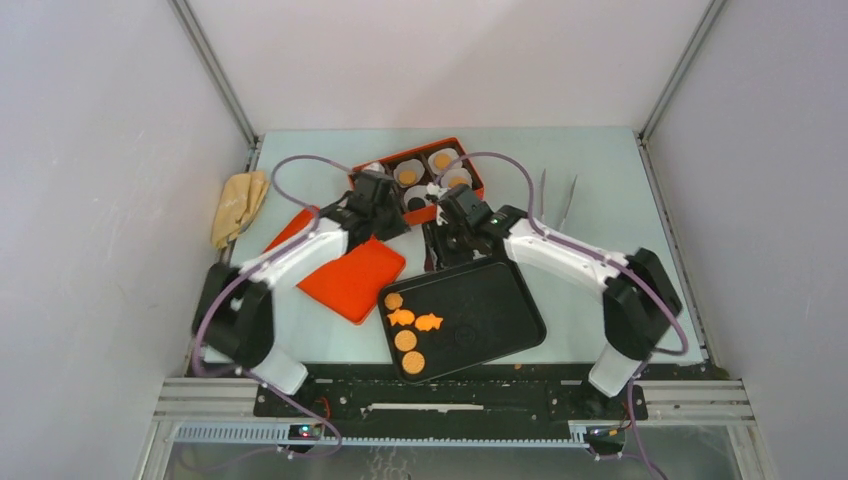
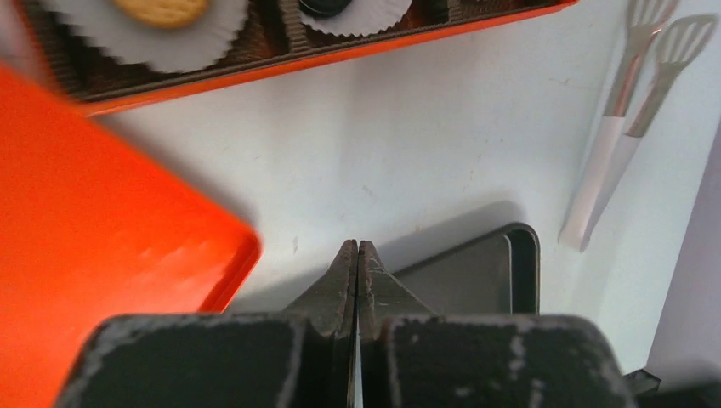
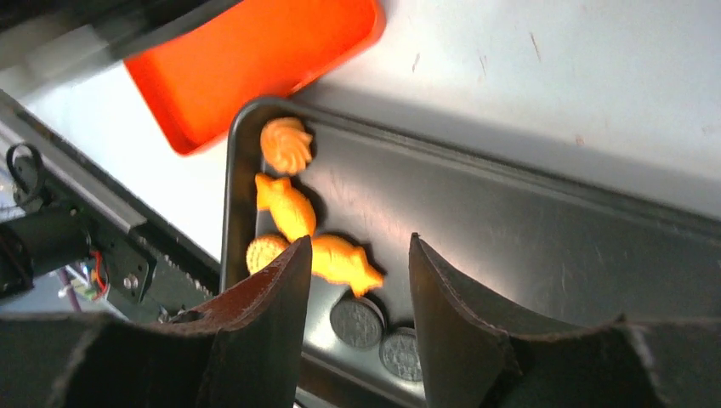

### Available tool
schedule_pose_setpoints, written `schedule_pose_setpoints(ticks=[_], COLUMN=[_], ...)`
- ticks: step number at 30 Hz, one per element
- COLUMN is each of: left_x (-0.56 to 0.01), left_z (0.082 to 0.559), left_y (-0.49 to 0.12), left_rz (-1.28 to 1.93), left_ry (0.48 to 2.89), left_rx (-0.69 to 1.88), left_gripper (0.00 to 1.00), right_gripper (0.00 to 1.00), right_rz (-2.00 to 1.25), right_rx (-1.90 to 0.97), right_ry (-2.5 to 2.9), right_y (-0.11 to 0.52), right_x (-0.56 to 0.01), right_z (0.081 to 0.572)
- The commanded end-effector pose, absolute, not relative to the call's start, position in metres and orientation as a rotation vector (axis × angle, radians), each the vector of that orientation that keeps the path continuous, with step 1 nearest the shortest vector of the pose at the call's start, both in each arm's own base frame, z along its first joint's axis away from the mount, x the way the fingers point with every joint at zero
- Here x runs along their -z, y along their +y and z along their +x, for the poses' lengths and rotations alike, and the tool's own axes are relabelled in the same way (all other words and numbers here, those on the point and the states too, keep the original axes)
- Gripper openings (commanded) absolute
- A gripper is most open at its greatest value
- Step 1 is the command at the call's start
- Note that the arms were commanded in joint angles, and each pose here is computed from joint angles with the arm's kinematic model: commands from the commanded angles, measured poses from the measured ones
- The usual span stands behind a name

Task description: Pack the cookies

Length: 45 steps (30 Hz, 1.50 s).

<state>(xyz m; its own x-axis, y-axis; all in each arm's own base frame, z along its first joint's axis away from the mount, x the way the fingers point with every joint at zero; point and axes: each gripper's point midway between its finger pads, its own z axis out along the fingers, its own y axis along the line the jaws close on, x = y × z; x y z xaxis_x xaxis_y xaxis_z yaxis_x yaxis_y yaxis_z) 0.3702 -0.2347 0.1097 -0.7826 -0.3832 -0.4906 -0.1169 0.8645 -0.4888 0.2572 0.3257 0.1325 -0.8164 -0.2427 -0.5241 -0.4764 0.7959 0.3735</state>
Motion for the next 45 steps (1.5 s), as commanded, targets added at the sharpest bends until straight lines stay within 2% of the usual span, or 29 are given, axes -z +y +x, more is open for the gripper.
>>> schedule_pose_setpoints(ticks=[1,6,18,25,32,37,45], left_x=[-0.192,-0.233,-0.214,-0.215,-0.214,-0.217,-0.209], left_z=[0.337,0.296,0.266,0.265,0.262,0.258,0.25], left_y=[-0.171,-0.122,-0.097,-0.091,-0.09,-0.085,-0.08], left_rz=[-0.41,-0.44,-0.468,-0.463,-0.465,-0.475,-0.513], left_ry=[2.205,2.076,2.096,2.083,2.082,2.066,2.076], left_rx=[0.429,0.34,0.275,0.249,0.249,0.249,0.241], left_gripper=[0.01,0.05,0.06,0.06,0.06,0.08,0.1], right_gripper=[0.54,0.54,0.51,0.39,0.01,0.0,0.0], right_rz=[-0.544,-0.595,-0.627,-0.568,-0.584,-0.633,-0.671], right_rx=[-0.663,-0.565,-0.427,-0.351,-0.357,-0.394,-0.569], right_ry=[2.533,2.57,2.653,2.704,2.721,2.657,2.525], right_y=[0.359,0.395,0.418,0.399,0.394,0.411,0.446], right_x=[-0.119,-0.09,-0.04,-0.028,-0.024,-0.047,-0.122], right_z=[0.282,0.306,0.347,0.352,0.355,0.352,0.342])
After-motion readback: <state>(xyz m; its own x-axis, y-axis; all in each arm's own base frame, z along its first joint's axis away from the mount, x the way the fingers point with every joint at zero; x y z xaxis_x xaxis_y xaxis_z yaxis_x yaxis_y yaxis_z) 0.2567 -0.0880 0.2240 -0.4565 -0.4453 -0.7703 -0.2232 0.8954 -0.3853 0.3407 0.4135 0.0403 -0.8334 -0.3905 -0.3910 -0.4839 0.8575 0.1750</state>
